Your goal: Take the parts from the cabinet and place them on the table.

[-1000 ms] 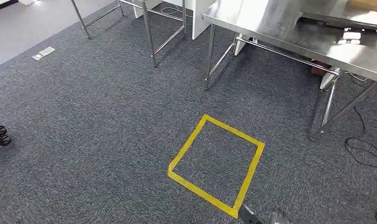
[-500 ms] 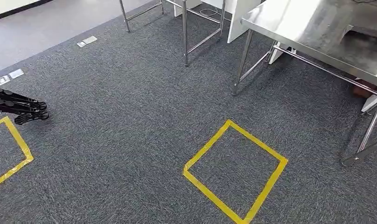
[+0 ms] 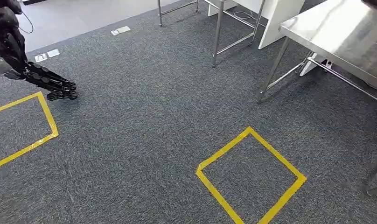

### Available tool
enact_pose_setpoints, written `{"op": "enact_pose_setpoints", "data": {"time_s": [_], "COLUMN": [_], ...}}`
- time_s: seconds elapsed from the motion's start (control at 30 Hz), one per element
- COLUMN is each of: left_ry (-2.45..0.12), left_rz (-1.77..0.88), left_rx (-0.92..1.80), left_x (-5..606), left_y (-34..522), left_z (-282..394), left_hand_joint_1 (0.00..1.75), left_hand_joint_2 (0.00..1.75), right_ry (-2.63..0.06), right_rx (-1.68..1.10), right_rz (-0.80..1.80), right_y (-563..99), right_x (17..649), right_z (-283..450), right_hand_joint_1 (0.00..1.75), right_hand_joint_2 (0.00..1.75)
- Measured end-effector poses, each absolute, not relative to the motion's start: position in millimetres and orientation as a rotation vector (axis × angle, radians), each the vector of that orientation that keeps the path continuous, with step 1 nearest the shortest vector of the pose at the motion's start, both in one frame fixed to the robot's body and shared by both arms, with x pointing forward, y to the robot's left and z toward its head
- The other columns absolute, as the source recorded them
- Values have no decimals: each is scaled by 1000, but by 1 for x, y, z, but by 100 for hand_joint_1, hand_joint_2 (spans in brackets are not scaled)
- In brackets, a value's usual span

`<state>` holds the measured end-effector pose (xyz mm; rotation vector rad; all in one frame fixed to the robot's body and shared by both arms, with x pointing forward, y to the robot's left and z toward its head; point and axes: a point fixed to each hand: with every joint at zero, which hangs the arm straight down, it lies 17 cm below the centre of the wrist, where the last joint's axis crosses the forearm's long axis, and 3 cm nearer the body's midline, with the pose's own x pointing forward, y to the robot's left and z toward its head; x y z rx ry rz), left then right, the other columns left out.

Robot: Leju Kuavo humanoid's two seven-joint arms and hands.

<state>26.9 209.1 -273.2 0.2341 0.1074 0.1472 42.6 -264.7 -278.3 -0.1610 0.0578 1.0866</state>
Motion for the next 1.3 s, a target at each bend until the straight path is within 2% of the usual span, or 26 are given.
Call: {"op": "enact_pose_setpoints", "data": {"time_s": [0.37, 0.87, 1.3], "left_ry": [117, 238, 225], "left_rz": [122, 210, 146], "left_rx": [238, 290, 241], "left_x": [25, 1, 4], "left_y": [208, 214, 204], "left_z": [-273, -269, -269], "left_hand_joint_1": [0, 0, 0], "left_hand_joint_2": [0, 0, 0], "right_ry": [62, 19, 13], "right_rx": [-166, -185, -179], "right_rz": [1084, 1271, 1236], "right_y": [-267, -265, -253], "right_x": [42, 50, 52], "right_z": [-278, -278, -277], "right_hand_joint_1": [0, 0, 0], "right_hand_joint_2": [0, 0, 0]}}
